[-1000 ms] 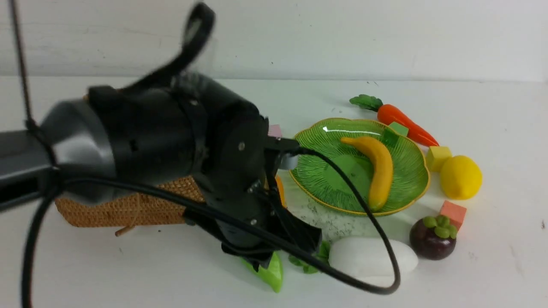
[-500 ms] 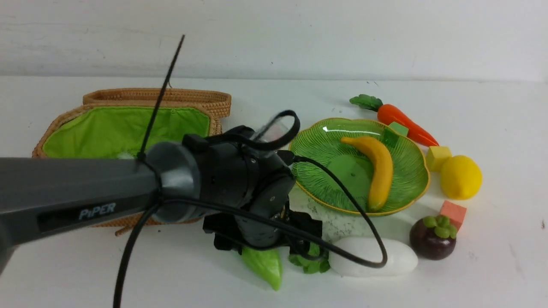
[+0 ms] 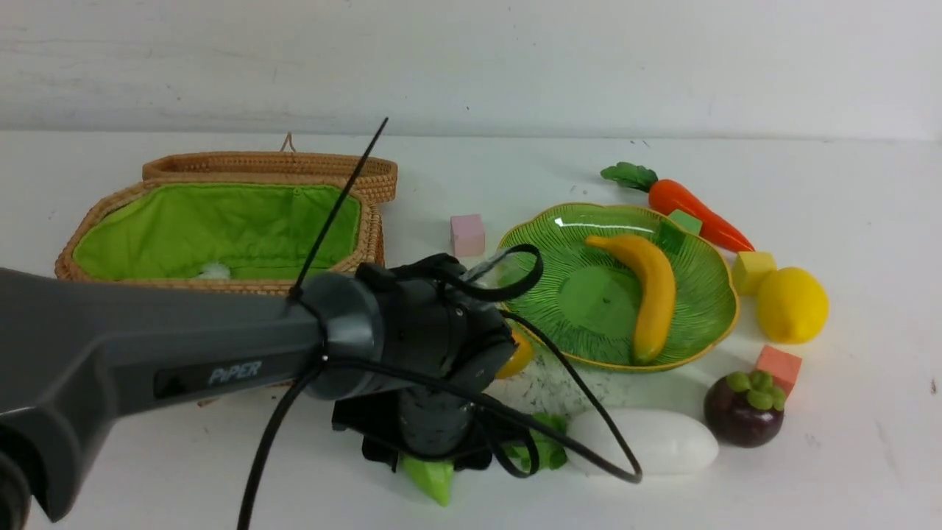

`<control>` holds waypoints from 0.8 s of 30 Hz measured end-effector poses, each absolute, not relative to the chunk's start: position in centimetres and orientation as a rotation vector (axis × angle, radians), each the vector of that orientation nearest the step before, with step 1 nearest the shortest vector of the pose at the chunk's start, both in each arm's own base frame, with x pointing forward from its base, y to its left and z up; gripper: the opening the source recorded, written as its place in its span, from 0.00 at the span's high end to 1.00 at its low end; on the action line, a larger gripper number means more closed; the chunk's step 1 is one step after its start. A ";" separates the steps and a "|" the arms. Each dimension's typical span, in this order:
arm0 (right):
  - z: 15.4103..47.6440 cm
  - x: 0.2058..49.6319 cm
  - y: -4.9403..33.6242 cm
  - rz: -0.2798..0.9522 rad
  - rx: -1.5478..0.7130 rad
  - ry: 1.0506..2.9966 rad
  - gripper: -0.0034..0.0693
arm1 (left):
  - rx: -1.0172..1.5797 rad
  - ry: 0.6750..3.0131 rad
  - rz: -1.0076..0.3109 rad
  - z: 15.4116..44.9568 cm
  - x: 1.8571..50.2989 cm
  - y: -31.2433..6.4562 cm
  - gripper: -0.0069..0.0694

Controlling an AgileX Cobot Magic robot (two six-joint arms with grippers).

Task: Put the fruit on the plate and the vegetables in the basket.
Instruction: Take a chayote with your left arm and place it on the basket on the left.

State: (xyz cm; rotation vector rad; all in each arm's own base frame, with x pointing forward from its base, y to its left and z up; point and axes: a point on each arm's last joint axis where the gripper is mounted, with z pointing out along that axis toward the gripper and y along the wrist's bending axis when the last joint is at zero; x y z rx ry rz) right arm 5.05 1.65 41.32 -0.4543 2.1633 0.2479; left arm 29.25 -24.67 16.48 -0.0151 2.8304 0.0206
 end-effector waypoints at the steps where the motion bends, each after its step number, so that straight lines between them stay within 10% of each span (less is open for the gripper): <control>1: 41.3 5.0 1.7 0.253 -0.455 2.165 0.75 | -0.027 2.842 0.032 16.7 29.1 -24.5 0.33; 15: 41.9 5.0 2.6 0.350 -0.526 2.073 0.74 | 0.596 2.701 0.108 27.9 22.9 -22.9 0.33; 24: 43.9 5.3 3.8 0.465 -0.563 1.816 0.73 | 1.169 2.211 0.458 33.7 27.0 -14.7 0.33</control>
